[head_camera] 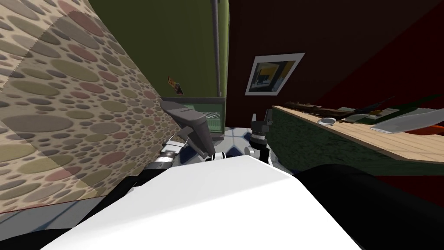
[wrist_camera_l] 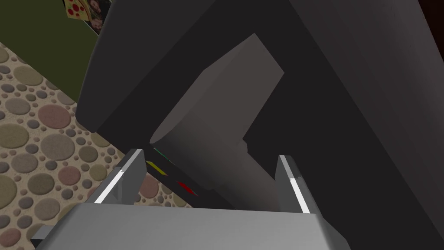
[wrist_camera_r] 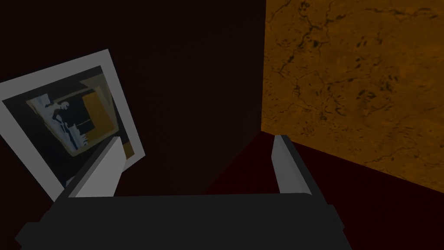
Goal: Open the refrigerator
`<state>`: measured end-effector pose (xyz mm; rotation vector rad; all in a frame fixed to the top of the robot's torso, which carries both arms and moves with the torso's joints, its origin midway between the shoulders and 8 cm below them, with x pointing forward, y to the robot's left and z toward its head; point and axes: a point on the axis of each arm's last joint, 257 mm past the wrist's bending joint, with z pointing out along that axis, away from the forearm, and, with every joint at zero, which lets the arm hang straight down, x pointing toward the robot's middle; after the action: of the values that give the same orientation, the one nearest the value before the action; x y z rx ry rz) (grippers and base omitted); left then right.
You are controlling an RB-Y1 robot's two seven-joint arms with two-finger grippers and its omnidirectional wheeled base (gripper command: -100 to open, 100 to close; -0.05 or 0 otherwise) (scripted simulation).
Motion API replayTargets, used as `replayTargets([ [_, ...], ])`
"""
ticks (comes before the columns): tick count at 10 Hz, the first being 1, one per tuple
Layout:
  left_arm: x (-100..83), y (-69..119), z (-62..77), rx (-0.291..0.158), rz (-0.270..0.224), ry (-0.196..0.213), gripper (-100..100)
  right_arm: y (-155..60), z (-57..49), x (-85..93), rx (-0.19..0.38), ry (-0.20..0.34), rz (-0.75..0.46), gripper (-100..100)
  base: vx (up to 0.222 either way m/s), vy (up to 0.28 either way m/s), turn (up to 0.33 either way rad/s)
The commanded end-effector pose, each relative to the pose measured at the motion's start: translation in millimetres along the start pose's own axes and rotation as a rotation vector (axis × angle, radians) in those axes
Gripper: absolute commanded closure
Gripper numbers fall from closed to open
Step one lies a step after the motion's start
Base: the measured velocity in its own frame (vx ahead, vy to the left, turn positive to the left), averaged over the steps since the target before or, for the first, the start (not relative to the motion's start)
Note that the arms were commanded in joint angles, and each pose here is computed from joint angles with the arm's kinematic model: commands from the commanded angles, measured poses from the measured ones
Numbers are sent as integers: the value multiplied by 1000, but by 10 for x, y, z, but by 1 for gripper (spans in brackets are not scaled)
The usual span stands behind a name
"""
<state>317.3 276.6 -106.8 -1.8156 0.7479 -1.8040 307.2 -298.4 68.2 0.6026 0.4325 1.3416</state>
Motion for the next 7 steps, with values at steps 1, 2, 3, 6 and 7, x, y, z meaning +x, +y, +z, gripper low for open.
replayTargets([
  [1, 100, -15, 40, -1, 9, 34, 100, 0, 0, 0, 0, 0, 0, 0, -189, 301, -107],
  [2, 100, -15, 40, -1, 9, 34, 100, 0, 0, 0, 0, 0, 0, 0, -147, 243, -64],
  [3, 146, 33, 61, -18, 10, 50, 100, -1, -1, 0, 0, 0, 0, 0, -164, 221, -97],
  [6, 191, 81, 79, -35, 11, 65, 100, 0, 0, 0, 0, 0, 0, 0, -145, 231, -65],
  [7, 236, 129, 96, -52, 13, 80, 100, 0, -1, 0, 0, 0, 0, 0, -159, 260, -98],
])
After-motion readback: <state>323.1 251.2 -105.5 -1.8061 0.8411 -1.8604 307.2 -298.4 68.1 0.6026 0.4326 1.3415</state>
